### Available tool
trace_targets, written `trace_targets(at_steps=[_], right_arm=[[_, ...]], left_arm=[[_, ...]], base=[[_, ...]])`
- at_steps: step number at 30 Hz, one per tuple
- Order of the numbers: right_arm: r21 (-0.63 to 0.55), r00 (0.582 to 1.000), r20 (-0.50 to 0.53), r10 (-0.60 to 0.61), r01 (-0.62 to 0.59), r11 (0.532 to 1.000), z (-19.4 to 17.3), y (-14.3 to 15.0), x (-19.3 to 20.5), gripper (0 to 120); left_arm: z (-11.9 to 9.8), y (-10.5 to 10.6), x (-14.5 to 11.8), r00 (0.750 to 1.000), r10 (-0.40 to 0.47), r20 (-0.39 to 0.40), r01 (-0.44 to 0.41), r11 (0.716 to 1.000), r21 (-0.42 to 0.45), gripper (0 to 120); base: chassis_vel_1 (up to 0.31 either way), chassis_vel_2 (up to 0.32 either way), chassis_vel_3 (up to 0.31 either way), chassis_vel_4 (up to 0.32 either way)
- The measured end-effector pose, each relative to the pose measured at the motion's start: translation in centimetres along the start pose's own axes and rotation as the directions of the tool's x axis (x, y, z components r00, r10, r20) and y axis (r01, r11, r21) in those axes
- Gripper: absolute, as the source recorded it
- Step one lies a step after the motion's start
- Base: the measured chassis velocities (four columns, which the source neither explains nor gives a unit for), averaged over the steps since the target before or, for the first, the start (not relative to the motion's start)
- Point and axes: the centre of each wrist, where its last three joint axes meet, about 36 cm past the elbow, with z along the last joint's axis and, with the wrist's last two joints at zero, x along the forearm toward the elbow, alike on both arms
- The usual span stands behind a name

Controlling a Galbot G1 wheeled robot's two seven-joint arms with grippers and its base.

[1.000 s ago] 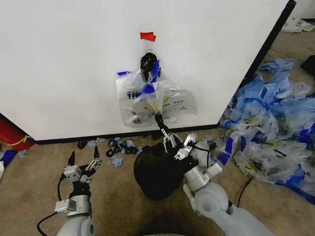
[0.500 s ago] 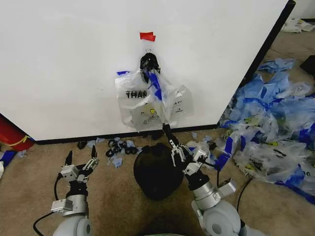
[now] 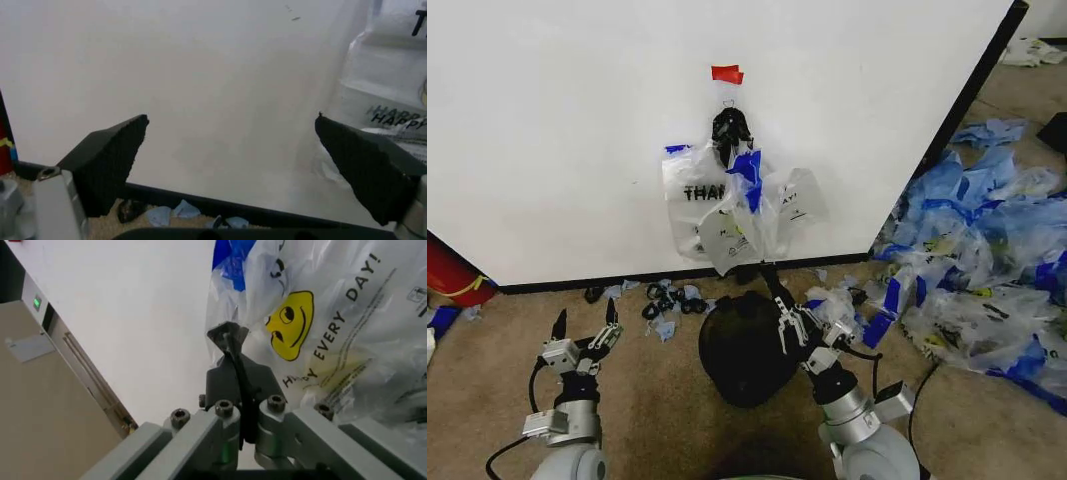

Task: Pick up the garbage bag from the wall and place it over the trash bin.

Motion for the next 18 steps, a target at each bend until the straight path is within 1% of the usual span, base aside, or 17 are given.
trace_targets(at_steps=[7,13,18], right_arm=[[-0.007,1.0,0.002,0.014,-0.014,1.0,-0.1,1.2,1.5,0],[0.023,0.999,-0.007,0.032,-0.031,0.999,0.2,1.8,3.6,0],[0.039,0.999,0.008,0.042,-0.042,0.998,0.1,2.3,4.3,0]], left_arm=[[-0.2,0.2,-0.1,1.0,0.004,0.003,-0.004,1.0,0.002,99],[-0.3,0.5,-0.1,1.0,0.007,0.007,-0.007,1.0,0.004,99],[-0.4,0.6,-0.1,1.0,0.01,0.01,-0.01,1.0,0.003,99]], base=[[0.0,0.0,0.0,0.0],[0.0,0.0,0.0,0.0],[0.0,0.0,0.0,0.0]])
